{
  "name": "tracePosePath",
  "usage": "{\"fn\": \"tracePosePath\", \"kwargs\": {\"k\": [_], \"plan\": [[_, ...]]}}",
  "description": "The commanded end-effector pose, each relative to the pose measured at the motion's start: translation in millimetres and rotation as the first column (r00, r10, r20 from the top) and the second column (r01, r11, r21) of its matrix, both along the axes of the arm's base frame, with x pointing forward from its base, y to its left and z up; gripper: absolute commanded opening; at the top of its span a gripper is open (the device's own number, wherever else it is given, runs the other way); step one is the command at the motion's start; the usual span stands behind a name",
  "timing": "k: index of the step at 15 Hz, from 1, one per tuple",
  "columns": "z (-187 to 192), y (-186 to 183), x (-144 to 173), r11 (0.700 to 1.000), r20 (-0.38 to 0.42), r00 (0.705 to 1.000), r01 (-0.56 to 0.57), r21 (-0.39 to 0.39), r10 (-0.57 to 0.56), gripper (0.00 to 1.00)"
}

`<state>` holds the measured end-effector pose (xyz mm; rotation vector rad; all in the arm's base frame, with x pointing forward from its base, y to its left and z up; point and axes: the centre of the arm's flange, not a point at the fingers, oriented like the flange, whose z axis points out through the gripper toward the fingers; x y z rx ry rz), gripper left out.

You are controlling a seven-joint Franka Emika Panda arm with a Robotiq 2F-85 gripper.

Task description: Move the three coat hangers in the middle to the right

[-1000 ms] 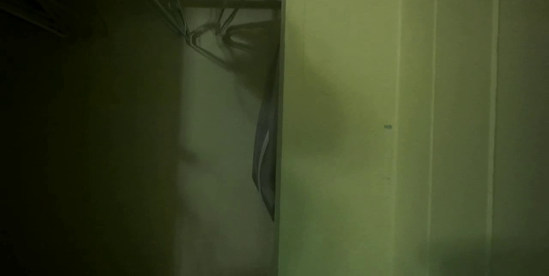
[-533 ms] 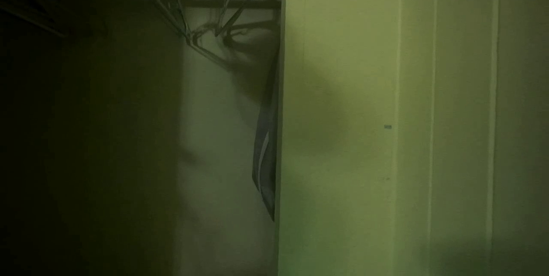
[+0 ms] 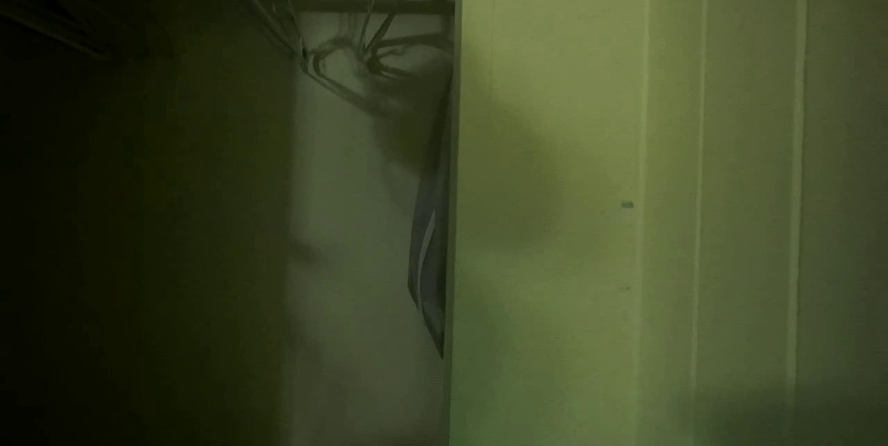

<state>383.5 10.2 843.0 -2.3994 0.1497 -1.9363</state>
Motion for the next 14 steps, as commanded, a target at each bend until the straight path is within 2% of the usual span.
{"fn": "tracePosePath", "kwargs": {"k": [1, 3, 5, 10, 14], "plan": [[-5, -3, -3, 1.0, 0.004, 1.0, -0.017, -0.016, 0.017, 0.3], [-5, -3, -2, 1.0, 0.008, 1.0, -0.016, -0.017, 0.016, 0.08], [-3, -7, -1, 1.0, 0.014, 1.0, 0.005, -0.006, -0.005, 0.0], [2, -34, 6, 0.994, 0.012, 0.995, 0.103, 0.041, -0.104, 0.03], [6, -63, 15, 0.975, 0.021, 0.978, 0.203, 0.094, -0.206, 0.03]]}}
